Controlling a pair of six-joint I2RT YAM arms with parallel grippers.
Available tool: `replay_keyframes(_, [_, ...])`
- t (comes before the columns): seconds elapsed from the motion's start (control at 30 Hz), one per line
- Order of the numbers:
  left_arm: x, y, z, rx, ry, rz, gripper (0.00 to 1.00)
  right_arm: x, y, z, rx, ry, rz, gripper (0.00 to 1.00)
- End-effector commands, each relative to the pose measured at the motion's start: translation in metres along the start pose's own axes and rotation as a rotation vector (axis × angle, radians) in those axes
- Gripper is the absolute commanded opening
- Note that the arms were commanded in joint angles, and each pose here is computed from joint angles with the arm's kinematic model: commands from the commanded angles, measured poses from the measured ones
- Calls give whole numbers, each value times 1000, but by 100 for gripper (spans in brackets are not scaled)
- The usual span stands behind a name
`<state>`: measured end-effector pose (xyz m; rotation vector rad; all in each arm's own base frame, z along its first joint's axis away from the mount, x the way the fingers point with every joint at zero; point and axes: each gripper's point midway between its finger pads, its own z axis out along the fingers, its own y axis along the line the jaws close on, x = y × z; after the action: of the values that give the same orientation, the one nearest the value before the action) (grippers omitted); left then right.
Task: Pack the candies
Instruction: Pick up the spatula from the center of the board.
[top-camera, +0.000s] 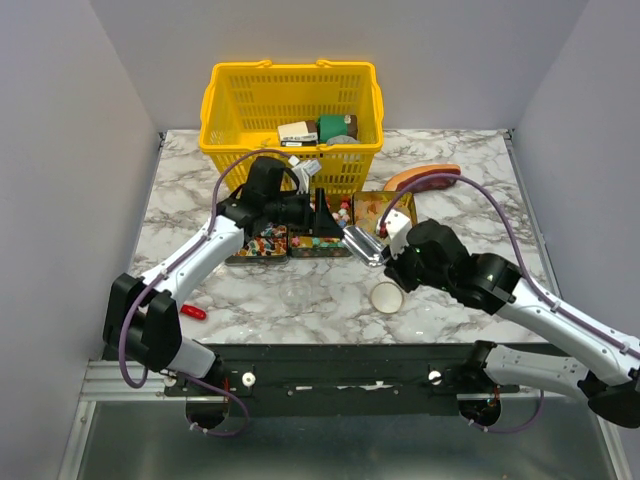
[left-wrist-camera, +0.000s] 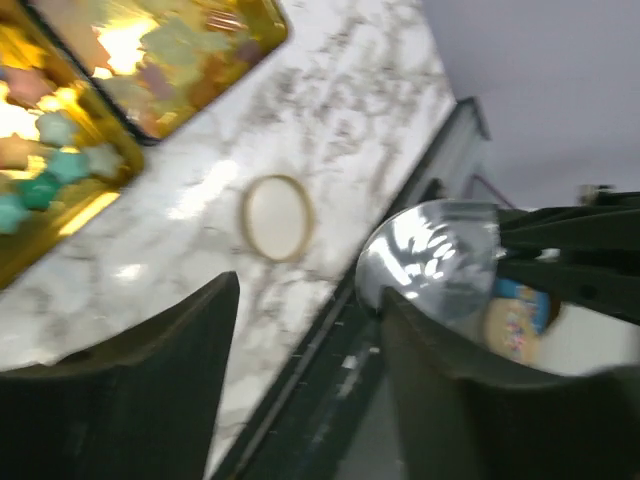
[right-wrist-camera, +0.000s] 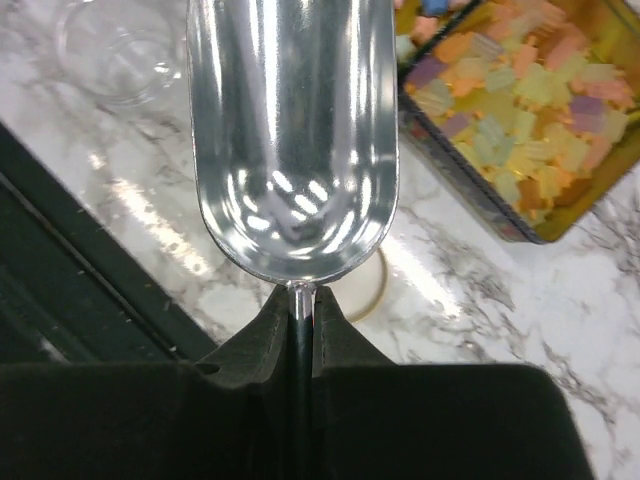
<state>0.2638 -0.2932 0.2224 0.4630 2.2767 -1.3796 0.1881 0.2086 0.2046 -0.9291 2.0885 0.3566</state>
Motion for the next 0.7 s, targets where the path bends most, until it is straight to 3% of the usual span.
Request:
replay_keyframes(0.0, [-18, 44, -22, -302, -101, 41, 88, -10, -67, -11, 298, 21, -59, 1])
replay_keyframes(0.07, [-34, 46, -38, -387, -190, 84, 96, -8, -83, -9, 321, 59, -72, 1])
replay_keyframes(0.23, [-49, 41, -59, -453, -279, 151, 99, -30, -101, -14, 277, 65, -136, 1])
replay_keyframes(0.37, [-48, 44, -60, -465, -272, 153, 99, -28, -107, -9, 200, 166, -209, 1])
replay_keyframes(0.4, [-47, 46, -59, -469, -267, 150, 99, -18, -106, -4, 165, 227, -208, 1])
replay_keyframes(0.67, [-39, 57, -54, -478, -243, 133, 99, -2, -105, 19, -47, 356, -132, 1])
